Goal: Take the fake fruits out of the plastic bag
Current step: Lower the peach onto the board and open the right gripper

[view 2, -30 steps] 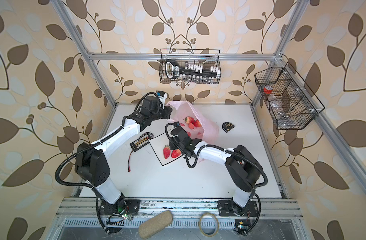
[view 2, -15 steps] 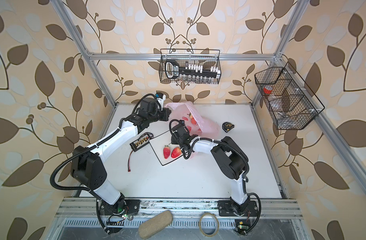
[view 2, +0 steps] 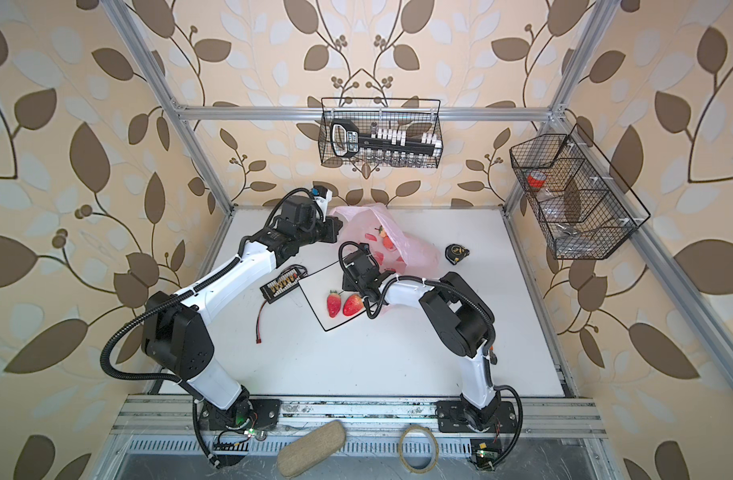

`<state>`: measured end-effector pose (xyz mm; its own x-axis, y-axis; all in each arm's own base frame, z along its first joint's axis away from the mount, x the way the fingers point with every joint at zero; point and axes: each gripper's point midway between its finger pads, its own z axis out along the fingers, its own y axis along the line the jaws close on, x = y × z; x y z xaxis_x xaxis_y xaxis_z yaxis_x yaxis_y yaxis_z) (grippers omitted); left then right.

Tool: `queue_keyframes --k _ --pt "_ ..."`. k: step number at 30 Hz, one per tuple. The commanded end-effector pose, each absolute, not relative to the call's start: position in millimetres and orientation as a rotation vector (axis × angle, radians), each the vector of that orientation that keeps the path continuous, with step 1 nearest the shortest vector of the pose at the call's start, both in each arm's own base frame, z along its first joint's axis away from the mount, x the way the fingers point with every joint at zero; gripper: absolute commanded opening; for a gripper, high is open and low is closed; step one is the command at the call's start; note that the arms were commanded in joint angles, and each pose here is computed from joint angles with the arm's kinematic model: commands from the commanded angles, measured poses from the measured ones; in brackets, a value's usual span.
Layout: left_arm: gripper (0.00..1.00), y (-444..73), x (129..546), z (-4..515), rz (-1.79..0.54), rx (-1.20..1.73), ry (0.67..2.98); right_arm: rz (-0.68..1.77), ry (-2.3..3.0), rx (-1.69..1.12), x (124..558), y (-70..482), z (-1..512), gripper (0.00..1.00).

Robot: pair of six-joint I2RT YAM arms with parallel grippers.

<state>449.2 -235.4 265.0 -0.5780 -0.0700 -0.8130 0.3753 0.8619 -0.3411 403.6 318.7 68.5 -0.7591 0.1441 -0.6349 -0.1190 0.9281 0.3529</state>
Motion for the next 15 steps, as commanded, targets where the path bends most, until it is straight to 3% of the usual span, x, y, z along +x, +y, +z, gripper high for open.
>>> queue_keyframes --k 1,9,15 --pt "0.0 -233 444 287 -0.621 0.259 2.047 0.534 2.316 -0.034 394 314 107 0.62" --pt "0.0 -234 444 291 -0.622 0.27 2.038 0.63 2.157 -0.17 363 301 188 0.63" --pt "0.0 -238 442 291 -0.653 0.275 2.042 0.596 2.063 -0.142 353 275 223 0.54"
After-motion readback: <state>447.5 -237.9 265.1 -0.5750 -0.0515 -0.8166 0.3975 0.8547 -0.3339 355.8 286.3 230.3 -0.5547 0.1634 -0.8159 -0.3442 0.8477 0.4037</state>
